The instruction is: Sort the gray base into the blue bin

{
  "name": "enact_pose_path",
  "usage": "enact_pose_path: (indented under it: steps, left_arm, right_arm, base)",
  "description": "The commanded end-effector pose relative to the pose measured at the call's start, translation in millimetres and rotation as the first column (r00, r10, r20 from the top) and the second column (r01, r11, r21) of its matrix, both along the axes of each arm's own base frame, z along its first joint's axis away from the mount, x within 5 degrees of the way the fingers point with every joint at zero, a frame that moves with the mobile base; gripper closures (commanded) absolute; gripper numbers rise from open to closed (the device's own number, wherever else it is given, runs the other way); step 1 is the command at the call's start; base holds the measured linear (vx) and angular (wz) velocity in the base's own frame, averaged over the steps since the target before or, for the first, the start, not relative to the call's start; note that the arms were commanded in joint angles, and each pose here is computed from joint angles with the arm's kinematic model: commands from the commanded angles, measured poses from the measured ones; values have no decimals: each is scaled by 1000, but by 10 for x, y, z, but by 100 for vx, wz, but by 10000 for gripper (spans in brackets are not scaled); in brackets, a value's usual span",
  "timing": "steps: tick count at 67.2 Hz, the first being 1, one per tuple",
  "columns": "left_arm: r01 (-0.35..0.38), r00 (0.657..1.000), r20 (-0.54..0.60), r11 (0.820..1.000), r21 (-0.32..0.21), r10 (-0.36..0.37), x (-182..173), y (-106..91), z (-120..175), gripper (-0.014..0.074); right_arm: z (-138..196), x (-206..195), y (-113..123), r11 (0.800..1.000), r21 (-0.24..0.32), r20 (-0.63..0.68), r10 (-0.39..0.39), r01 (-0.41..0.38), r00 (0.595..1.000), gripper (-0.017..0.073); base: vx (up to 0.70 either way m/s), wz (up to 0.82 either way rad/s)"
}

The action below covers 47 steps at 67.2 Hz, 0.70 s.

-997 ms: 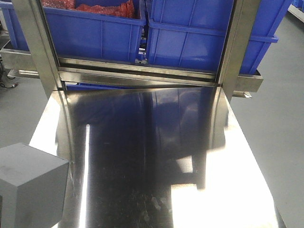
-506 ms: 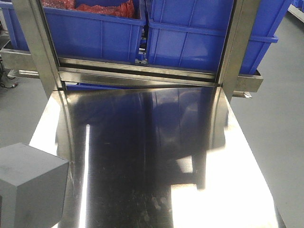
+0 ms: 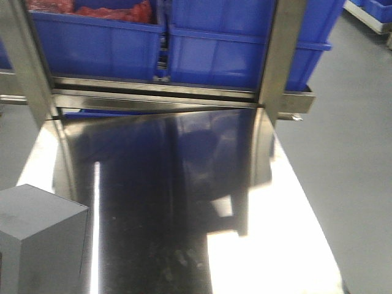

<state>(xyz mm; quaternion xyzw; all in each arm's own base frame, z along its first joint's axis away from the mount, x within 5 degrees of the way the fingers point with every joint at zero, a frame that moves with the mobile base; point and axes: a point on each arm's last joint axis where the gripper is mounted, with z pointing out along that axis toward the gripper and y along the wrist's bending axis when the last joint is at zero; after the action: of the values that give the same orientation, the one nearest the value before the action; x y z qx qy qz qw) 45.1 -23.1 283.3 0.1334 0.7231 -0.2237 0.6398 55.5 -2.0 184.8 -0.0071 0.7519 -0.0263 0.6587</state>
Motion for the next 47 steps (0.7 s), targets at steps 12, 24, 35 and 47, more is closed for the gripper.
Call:
enact_pose_path:
  steps: [12,24,35,47]
  left_arm:
    - [25,994,104,997,-72,-18,-21,-7,188,601]
    - [25,994,104,997,-72,-18,-21,-7,188,601]
    - [25,994,104,997,-72,-18,-21,-7,188,601]
    - [25,994,104,997,-72,-18,-21,-7,188,601]
  right_arm:
    - [61,4,-1,1000,-17,84,-2,3,996,564]
    - [61,4,-1,1000,-17,84,-2,3,996,564]
    - [57,3,-2,1000,-17,79,-2,3,997,564]
    - [58,3,-2,1000,-17,81,-2,3,997,564]
  base:
    - [-5,-49]
    - [-6,-67]
    - [-8,-69]
    - [-8,-65]
